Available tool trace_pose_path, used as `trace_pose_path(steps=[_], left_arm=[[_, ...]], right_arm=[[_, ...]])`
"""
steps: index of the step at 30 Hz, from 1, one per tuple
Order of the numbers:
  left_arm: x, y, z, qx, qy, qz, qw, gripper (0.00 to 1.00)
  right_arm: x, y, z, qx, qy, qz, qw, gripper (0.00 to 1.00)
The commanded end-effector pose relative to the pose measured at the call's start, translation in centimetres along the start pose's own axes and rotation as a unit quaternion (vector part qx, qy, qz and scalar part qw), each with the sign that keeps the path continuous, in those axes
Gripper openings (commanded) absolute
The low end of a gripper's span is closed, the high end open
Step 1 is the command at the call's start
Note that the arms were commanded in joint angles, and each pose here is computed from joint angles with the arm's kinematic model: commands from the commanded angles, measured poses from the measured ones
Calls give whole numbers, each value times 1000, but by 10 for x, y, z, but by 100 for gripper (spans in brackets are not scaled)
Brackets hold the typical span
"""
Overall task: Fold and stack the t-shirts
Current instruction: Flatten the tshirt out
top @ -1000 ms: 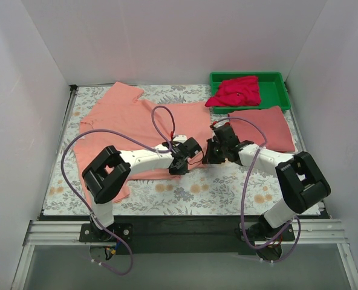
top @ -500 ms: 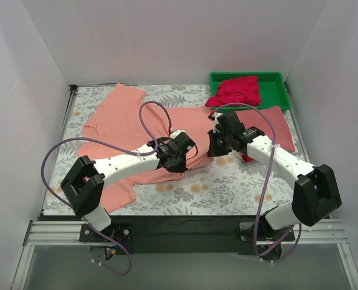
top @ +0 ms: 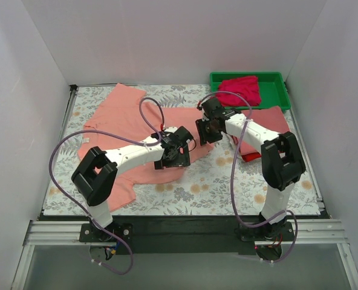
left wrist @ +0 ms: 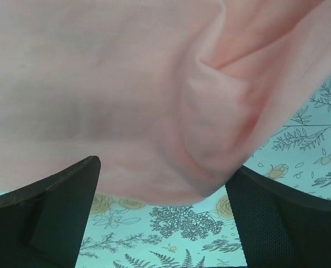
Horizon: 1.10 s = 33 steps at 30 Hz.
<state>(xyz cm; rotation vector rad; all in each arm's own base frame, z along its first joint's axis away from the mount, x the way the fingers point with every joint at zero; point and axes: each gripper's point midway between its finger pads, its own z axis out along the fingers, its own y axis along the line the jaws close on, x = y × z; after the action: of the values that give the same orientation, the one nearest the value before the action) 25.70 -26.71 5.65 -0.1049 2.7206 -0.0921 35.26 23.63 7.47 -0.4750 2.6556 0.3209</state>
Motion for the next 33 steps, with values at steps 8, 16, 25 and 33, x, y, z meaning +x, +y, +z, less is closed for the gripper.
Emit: trace_pose_path(steps=[8, 16, 25, 33], left_arm=[[-23, 90, -52, -21, -65, -164, 984, 94], [-30, 159, -33, -72, -55, -274, 957, 96], [-53, 180, -13, -64, -52, -330, 941, 97], [-51, 204, -7, -103, -53, -368, 922, 97]], right_arm=[[33, 3, -51, -40, -97, -2, 994, 61], [35, 12, -22, -72, -82, -25, 994, 60], [27, -2, 24, -26, -43, -3, 999, 52], [66, 5, 16, -53, -14, 49, 997, 1]])
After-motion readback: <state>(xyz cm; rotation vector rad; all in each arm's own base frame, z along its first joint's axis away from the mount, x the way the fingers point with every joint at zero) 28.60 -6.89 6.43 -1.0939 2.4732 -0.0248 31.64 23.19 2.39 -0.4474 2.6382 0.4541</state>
